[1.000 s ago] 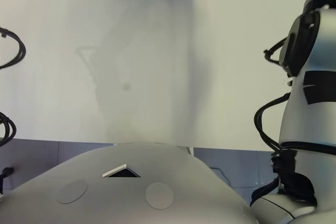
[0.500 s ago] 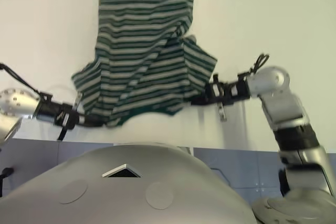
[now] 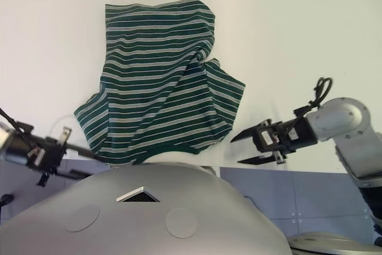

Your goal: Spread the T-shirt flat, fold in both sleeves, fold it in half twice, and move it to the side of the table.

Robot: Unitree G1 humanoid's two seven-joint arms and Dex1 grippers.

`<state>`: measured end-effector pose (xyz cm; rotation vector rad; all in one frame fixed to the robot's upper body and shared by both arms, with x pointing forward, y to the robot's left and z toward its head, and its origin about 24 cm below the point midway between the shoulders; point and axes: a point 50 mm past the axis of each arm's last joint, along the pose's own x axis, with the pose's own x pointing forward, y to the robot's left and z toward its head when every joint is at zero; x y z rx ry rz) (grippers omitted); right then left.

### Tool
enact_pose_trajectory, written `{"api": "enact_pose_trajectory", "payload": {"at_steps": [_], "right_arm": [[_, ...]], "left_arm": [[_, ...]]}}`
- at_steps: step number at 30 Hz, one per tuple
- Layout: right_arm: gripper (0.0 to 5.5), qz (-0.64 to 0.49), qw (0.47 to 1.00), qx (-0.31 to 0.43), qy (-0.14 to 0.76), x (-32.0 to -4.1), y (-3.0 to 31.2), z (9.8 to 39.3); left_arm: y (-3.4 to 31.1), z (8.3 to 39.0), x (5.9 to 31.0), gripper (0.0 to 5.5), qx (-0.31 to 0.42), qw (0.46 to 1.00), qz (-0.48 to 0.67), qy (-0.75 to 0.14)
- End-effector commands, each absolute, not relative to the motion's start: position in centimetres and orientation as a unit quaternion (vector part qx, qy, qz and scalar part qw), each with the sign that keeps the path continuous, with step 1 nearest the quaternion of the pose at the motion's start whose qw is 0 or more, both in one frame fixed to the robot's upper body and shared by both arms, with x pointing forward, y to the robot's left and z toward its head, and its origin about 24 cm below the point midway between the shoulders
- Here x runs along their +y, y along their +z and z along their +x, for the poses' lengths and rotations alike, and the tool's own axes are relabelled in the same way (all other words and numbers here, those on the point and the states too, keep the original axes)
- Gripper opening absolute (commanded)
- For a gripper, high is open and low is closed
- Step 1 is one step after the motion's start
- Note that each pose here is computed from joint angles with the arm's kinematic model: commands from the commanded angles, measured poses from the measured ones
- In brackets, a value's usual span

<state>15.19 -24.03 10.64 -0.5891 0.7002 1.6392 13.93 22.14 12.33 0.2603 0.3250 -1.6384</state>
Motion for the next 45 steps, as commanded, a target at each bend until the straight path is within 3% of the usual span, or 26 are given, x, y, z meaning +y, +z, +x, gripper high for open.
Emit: {"api": "enact_pose_trajectory", "payload": {"at_steps": [1, 3, 7, 10, 12, 15, 19, 23, 27, 30, 33, 37, 41, 45], "right_arm": [[2.64, -0.296, 0.698, 0.207, 0.619, -23.5, 12.5, 20.5], [2.64, -0.303, 0.700, 0.206, 0.613, -22.5, 11.0, 20.8], [2.64, -0.370, 0.696, 0.242, 0.566, -22.1, 5.1, 21.1], [2.64, -0.435, 0.646, 0.312, 0.543, -25.5, 2.3, 20.7], [2.64, -0.418, 0.617, 0.343, 0.571, -26.9, 2.5, 19.3], [2.64, -0.363, 0.569, 0.375, 0.635, -27.3, 3.4, 16.1], [2.64, -0.318, 0.546, 0.366, 0.683, -26.3, 4.7, 14.1], [2.64, -0.313, 0.620, 0.319, 0.645, -26.5, 7.8, 17.4], [2.64, -0.280, 0.743, 0.183, 0.580, -26.0, 14.0, 23.5], [2.64, -0.257, 0.801, 0.091, 0.534, -24.3, 16.1, 27.4], [2.64, -0.239, 0.847, 0.044, 0.473, -20.4, 14.6, 32.0], [2.64, -0.273, 0.893, 0.088, 0.347, -17.6, 9.1, 36.1], [2.64, -0.294, 0.899, 0.164, 0.279, -18.0, 4.3, 36.1], [2.64, -0.319, 0.883, 0.207, 0.276, -18.9, 2.2, 35.4]], "left_arm": [[13.2, 22.3, 22.5, 1.44, 0.044, 0.824, 0.148, -0.546], [10.9, 25.2, 21.7, 1.44, 0.042, 0.856, 0.217, -0.467], [4.0, 29.6, 18.3, 1.44, 0.087, 0.860, 0.338, -0.373], [-0.7, 30.5, 17.5, 1.44, 0.147, 0.806, 0.461, -0.341], [-2.8, 29.9, 18.7, 1.44, 0.175, 0.741, 0.543, -0.354], [-3.2, 29.7, 21.1, 1.44, 0.189, 0.688, 0.601, -0.361], [-1.6, 30.8, 20.8, 1.44, 0.140, 0.711, 0.581, -0.369], [-0.2, 30.7, 17.7, 1.44, 0.049, 0.736, 0.525, -0.425], [-0.1, 29.5, 18.0, 1.44, 0.030, 0.701, 0.540, -0.464], [-0.4, 29.3, 17.8, 1.44, 0.030, 0.674, 0.563, -0.478], [-1.0, 29.3, 17.6, 1.44, 0.039, 0.653, 0.585, -0.480], [-1.8, 29.2, 18.0, 1.44, 0.058, 0.623, 0.613, -0.483], [-2.2, 29.1, 17.9, 1.44, 0.057, 0.614, 0.620, -0.485], [-2.6, 28.9, 18.0, 1.44, 0.061, 0.614, 0.621, -0.483]]}}
